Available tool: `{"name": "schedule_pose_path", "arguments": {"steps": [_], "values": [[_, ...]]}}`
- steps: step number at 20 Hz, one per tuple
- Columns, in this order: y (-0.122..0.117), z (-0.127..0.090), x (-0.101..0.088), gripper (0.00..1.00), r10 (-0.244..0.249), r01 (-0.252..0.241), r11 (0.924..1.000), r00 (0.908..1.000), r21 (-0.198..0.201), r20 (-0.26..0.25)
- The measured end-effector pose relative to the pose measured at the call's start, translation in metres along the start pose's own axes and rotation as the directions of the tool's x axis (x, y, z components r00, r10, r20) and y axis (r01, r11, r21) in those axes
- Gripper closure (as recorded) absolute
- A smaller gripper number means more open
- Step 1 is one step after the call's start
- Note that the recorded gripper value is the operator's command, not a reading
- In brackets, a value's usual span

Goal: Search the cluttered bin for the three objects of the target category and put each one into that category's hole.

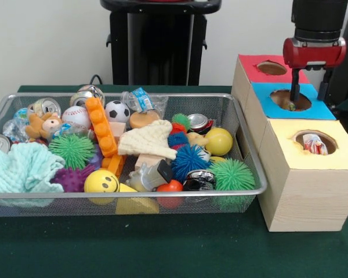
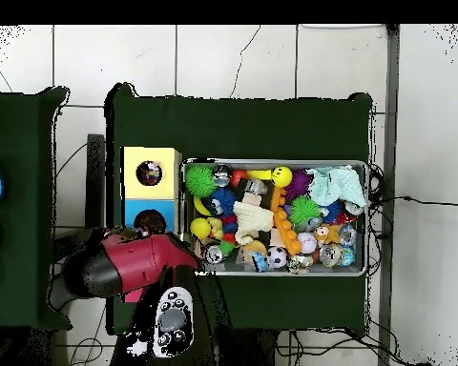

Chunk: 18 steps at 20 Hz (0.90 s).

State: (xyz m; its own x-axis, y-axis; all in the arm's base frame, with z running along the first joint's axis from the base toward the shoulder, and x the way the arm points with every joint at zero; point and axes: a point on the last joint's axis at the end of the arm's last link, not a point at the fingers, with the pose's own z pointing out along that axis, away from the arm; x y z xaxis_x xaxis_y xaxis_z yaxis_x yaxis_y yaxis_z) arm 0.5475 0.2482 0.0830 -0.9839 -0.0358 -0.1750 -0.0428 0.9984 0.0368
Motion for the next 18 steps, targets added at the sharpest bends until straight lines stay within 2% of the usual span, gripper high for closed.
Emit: {"name": "schedule_pose_path", "arguments": {"steps": [9, 18], "values": [[-0.0028, 0.0012, 0.0041, 0.00, 0.014, -0.013, 0.9997, 0.9993, -0.022, 0.035], [-0.0089, 0.0038, 0.0024, 0.00, 0.050, -0.048, 0.9962, 0.9985, -0.073, 0.021]]}}
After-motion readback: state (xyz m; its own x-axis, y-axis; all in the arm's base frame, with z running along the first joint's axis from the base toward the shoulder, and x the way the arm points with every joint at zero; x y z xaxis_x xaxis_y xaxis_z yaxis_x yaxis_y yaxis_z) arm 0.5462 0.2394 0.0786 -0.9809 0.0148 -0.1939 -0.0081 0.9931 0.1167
